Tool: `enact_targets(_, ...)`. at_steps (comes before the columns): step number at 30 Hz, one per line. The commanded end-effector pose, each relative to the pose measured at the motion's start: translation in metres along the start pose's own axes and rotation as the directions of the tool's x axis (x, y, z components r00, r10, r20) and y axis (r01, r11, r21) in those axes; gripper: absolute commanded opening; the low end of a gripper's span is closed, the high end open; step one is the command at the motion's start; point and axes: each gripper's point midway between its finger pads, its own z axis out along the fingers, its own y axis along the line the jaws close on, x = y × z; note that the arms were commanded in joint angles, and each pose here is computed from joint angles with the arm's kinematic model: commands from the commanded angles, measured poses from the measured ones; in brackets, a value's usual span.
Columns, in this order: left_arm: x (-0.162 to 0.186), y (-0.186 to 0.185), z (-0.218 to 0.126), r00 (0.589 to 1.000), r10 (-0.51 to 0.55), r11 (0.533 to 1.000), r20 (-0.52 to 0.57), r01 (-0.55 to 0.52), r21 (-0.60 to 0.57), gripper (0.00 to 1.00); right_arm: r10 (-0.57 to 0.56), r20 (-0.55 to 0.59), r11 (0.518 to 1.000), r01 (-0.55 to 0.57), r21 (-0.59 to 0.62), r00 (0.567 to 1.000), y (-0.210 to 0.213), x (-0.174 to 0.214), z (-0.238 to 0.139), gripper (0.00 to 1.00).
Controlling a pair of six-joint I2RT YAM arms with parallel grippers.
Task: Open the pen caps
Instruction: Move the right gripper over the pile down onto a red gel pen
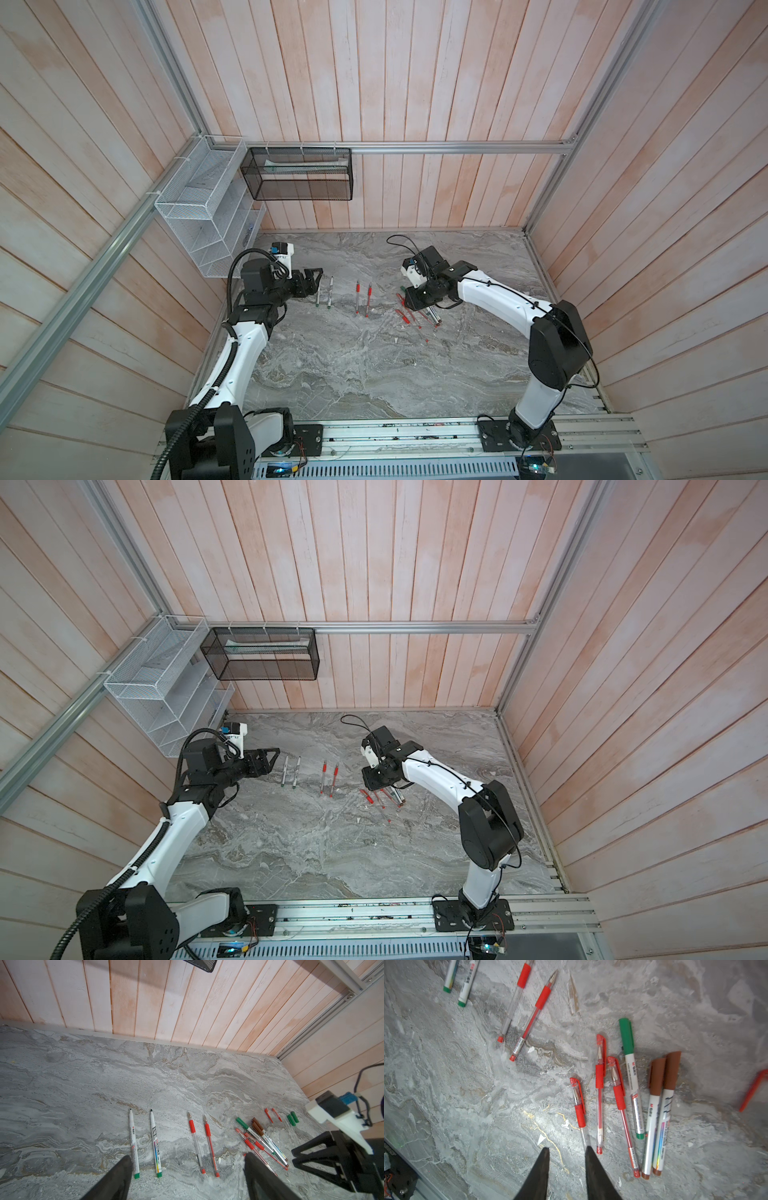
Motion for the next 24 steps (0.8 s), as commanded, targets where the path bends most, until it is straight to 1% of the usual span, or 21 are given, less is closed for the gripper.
enact_targets(1, -0.002, -0.001, -0.002, 1.000, -0.006, 1.000, 0.010, 0.006, 0.013, 0.86, 0.014, -0.085, 1.000, -0.013, 0.016, 0.996, -0.003, 0.021, 0.021, 0.31)
enact_targets(5, -0.004, 0.001, -0.001, 1.000, -0.012, 1.000, 0.020, 0.012, 0.014, 0.86, -0.011, -0.114, 1.000, 0.014, 0.022, 0.993, 0.000, 0.028, 0.033, 0.31)
enact_targets(9, -0.003, 0.000, -0.002, 1.000, -0.019, 1.000, 0.009, 0.019, 0.017, 0.86, -0.019, -0.172, 0.998, 0.028, 0.048, 0.985, -0.005, 0.042, 0.045, 0.31)
enact_targets(12, -0.003, 0.001, -0.001, 1.000, -0.013, 1.000, 0.016, 0.013, 0.015, 0.86, -0.025, -0.180, 0.998, 0.036, 0.058, 0.983, -0.008, 0.049, 0.049, 0.31)
enact_targets(18, -0.003, 0.001, 0.000, 1.000, -0.023, 1.000, 0.004, 0.023, 0.014, 0.86, -0.010, -0.239, 0.989, 0.045, 0.141, 0.971, -0.026, 0.064, 0.059, 0.30)
enact_targets(20, -0.003, 0.001, 0.001, 1.000, -0.022, 1.000, 0.015, 0.022, 0.021, 0.86, -0.016, -0.240, 0.990, 0.049, 0.133, 0.971, -0.026, 0.067, 0.063, 0.30)
enact_targets(24, -0.002, 0.002, 0.000, 1.000, -0.027, 1.000, 0.000, 0.027, 0.015, 0.85, -0.009, -0.262, 0.991, 0.044, 0.128, 0.965, -0.026, 0.072, 0.067, 0.28)
